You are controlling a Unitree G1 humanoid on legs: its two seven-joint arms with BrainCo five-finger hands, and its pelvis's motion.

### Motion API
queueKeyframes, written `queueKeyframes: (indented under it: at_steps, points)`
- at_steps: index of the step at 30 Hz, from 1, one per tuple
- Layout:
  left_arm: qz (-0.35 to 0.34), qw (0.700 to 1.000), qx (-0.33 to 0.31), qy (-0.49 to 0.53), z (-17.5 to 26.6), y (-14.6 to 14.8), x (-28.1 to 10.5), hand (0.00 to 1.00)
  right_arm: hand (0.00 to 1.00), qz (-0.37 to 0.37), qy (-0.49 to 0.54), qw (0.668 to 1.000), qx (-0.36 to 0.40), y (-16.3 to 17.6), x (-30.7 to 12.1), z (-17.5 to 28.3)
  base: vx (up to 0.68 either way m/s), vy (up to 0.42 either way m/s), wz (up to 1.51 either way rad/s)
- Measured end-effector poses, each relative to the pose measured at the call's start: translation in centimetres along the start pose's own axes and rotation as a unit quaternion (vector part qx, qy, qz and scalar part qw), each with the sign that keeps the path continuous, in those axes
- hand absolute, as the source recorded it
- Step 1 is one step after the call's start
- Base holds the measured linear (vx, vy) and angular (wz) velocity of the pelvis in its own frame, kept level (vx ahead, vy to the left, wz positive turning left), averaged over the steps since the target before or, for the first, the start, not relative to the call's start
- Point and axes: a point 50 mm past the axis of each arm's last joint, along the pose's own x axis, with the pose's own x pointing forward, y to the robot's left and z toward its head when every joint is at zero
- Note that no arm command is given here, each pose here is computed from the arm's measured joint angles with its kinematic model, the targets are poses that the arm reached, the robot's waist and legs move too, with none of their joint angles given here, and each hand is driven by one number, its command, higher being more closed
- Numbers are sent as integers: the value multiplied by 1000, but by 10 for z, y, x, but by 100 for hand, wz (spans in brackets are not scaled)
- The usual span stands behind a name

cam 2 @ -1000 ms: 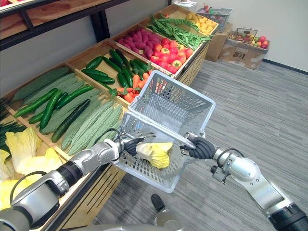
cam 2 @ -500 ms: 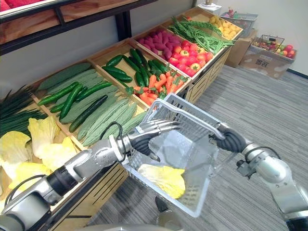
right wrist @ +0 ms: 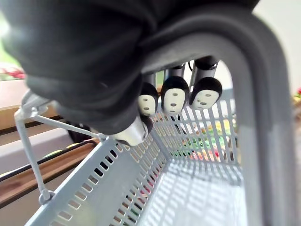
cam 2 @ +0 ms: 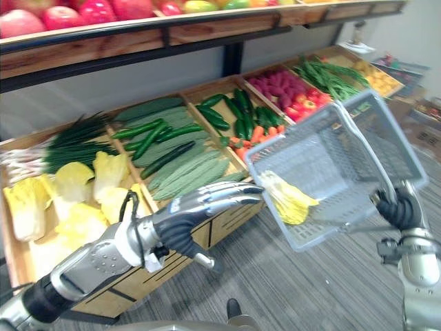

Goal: Pick vegetable in the basket

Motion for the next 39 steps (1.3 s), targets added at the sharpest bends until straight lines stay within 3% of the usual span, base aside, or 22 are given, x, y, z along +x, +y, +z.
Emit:
queueKeyframes:
  at_steps: [4,7,9,11,15,18,19,23,27,28,30,31,35,38,39]
  points:
    - [128,989,20,66,-7,32,-28,0,100,-46,170,984,22,-2,-31,-68,-24,19,109]
    - [284,952,58,103,0,62,-57,0,100,-94,341,934,60,4,-80,-126,-18,22,115]
    - [332,934,69,111,3,68,-65,0,100,-110,393,909,80,12,-102,-141,-24,16,74]
    - [401,903,78,130,3,74,-78,0,100,-135,468,864,123,28,-139,-160,-37,29,107]
    - [470,861,91,173,-3,77,-95,0,100,-173,576,775,195,62,-192,-177,-45,47,90]
    - [504,825,88,239,-19,72,-115,0,100,-166,616,732,239,95,-209,-174,-31,33,62]
    - [510,818,82,255,-23,68,-120,0,100,-162,621,727,244,100,-211,-173,-45,29,59]
    - [548,735,60,394,-51,42,-166,0,100,-139,644,700,275,132,-226,-163,-16,16,38]
    - [574,619,28,535,-74,6,-224,0,100,-96,637,704,297,167,-228,-144,-1,-2,20]
    - [575,602,24,553,-75,0,-233,0,100,-89,635,707,298,170,-228,-141,0,-1,4]
    - [581,525,-3,621,-78,-26,-270,0,100,-66,622,720,302,180,-220,-134,8,5,-3]
    - [591,442,-35,674,-73,-56,-302,0,100,-62,621,721,302,185,-218,-131,20,12,-9]
    - [603,187,-181,754,-39,-156,-361,0,100,-49,616,728,297,192,-211,-126,25,3,-18]
    - [586,117,-269,755,-24,-195,-360,0,100,-27,606,739,292,198,-204,-121,24,-3,-19]
    - [566,109,-293,763,-19,-206,-358,0,100,-11,598,747,290,202,-200,-119,42,-11,-39]
